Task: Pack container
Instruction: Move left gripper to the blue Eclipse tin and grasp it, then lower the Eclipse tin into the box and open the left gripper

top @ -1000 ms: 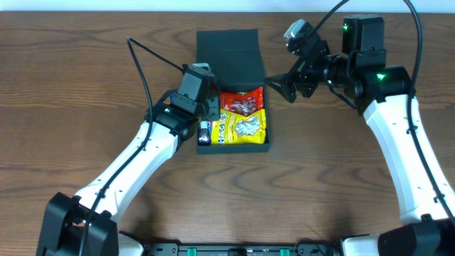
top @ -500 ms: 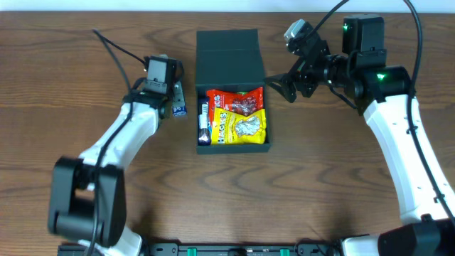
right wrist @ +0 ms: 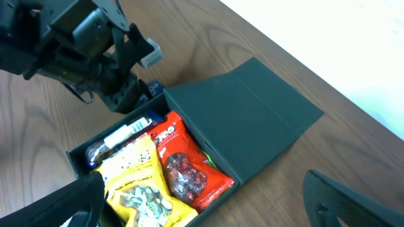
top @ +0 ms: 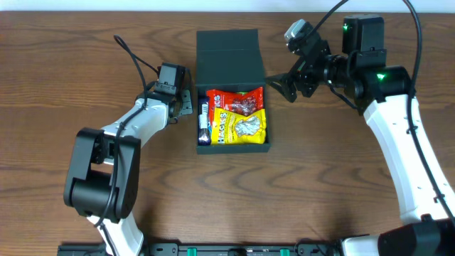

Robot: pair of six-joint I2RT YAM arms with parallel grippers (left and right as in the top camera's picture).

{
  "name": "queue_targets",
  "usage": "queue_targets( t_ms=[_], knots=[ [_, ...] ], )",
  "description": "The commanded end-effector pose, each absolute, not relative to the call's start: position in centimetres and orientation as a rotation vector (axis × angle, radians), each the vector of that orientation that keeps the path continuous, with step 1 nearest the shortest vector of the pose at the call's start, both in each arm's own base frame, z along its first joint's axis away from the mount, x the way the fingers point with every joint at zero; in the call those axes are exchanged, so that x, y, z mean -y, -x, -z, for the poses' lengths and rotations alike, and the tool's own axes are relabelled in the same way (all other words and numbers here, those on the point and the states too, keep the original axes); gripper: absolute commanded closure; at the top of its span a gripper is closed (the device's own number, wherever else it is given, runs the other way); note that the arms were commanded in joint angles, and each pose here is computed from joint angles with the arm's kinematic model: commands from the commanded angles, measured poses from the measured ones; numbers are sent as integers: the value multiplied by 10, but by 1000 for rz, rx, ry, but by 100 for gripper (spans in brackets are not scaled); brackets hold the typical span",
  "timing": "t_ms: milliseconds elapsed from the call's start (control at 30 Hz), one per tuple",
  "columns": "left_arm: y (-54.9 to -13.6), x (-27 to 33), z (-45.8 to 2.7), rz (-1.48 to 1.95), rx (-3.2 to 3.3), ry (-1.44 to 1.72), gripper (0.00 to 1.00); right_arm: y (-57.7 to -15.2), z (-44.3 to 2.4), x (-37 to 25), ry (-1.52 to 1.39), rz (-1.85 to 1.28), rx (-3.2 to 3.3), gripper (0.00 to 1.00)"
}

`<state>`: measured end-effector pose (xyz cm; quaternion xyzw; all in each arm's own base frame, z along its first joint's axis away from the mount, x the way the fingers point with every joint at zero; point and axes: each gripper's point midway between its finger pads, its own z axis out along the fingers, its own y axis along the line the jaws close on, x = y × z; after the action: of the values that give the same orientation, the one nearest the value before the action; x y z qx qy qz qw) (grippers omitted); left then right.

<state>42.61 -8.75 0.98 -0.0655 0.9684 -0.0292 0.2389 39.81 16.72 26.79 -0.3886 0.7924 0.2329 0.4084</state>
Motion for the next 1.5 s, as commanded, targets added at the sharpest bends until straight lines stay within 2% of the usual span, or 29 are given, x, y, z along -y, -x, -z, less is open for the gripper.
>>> queue_targets(
  t_ms=[0,200,267,367,467,667,767,900,1000,1067,1133,1167,1200,1233,1333,1467],
  knots=[
    [-428,87,4,62,-2676,161,51,-399,-278,-165,983,-565,-1969,1],
    [-426,87,9,57,-2690,161,57,-399,-278,-165,983,-565,-1969,1],
    [-426,87,8,58,-2688,161,66,-399,-278,-165,983,-564,-1969,1],
    [-427,87,1,61,-2678,161,74,-399,-278,-164,981,-558,-1971,1],
    [-430,87,-18,69,-2643,162,88,-404,-275,-158,965,-505,-1993,1],
    [-440,82,-108,67,-2436,110,89,-411,-272,-148,939,-437,-2018,1],
    [-438,87,-146,86,-2350,58,92,-414,-273,-143,924,-426,-2017,1],
    [-429,119,-188,227,-2255,-109,94,-426,-276,-127,829,-370,-2042,1],
    [-413,163,-191,379,-2204,-473,94,-431,-279,-120,806,-342,-2036,1],
    [-394,193,-191,471,-2106,-793,86,-433,-280,-116,796,-335,-2033,1],
    [-379,212,-192,515,-1997,-1009,84,-434,-280,-114,792,-331,-2031,1],
    [-376,216,-191,507,-1971,-1058,86,-434,-281,-114,791,-331,-2031,1],
    [-375,218,-190,494,-1953,-1094,94,-434,-281,-114,790,-330,-2031,1],
    [-373,220,-189,481,-1934,-1131,94,-434,-280,-114,790,-331,-2031,1],
    [-368,228,-179,452,-1887,-1246,94,-434,-280,-114,791,-331,-2032,1],
    [-361,240,-169,455,-1865,-1324,88,-434,-280,-114,790,-333,-2037,1]
  ],
)
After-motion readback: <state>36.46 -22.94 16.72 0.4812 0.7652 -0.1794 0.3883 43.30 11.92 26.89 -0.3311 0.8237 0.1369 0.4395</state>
